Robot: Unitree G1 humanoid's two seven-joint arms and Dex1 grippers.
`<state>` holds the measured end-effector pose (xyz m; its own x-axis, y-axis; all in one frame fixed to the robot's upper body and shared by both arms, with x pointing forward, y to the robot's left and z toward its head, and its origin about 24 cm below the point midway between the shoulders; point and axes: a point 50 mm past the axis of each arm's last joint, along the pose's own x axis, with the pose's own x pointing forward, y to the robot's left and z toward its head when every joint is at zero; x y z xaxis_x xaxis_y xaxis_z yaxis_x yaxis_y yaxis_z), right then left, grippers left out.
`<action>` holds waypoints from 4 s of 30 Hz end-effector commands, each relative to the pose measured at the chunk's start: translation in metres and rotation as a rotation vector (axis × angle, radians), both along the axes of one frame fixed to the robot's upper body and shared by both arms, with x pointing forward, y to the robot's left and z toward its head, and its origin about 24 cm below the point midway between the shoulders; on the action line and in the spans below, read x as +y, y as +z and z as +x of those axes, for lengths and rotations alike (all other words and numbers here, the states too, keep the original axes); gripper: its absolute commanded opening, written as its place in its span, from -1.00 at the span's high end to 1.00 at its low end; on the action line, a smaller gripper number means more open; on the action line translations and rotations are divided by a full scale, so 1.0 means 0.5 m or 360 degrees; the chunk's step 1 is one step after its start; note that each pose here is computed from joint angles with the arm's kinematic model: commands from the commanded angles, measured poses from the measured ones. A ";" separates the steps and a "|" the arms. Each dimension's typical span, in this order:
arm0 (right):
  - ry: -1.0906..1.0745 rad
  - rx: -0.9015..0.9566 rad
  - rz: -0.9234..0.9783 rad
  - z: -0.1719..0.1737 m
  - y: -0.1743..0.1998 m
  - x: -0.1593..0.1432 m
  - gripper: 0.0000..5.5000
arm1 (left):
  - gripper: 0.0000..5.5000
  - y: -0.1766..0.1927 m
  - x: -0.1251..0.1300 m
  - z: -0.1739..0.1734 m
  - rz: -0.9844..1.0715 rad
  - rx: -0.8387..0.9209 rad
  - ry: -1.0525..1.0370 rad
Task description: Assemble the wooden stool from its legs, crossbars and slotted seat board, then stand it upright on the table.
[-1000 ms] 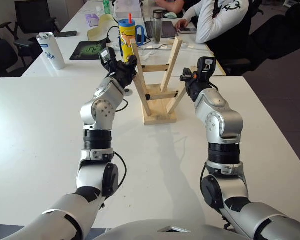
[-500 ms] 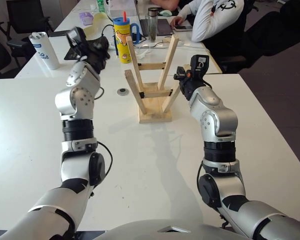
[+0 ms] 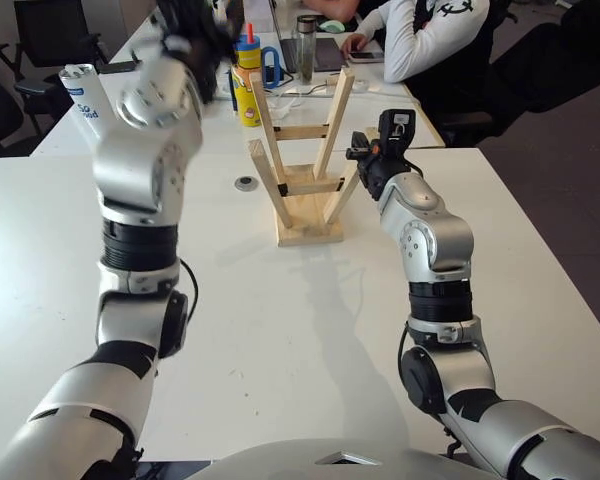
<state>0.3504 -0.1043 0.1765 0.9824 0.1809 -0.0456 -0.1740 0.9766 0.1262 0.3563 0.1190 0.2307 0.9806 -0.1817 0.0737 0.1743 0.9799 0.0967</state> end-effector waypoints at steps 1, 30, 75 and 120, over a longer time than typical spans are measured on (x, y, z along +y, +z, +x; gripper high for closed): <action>-0.0048 0.0376 -0.0070 0.000 -0.092 -0.021 0.62 | 0.01 -0.274 -0.057 -0.053 0.0058 0.0759 -0.0133; -0.0075 -0.0052 0.0101 0.024 -0.008 -0.012 0.11 | 0.01 0.041 0.078 -0.041 -0.0447 -0.0281 0.0221; 0.0794 -0.0248 -0.1308 0.057 -0.119 0.030 0.11 | 0.01 0.052 0.159 -0.057 -0.0390 -0.0382 0.0433; 0.0866 0.0072 -0.0448 0.076 -0.180 -0.019 1.00 | 1.00 -0.382 0.179 -0.051 0.0456 0.0710 0.0240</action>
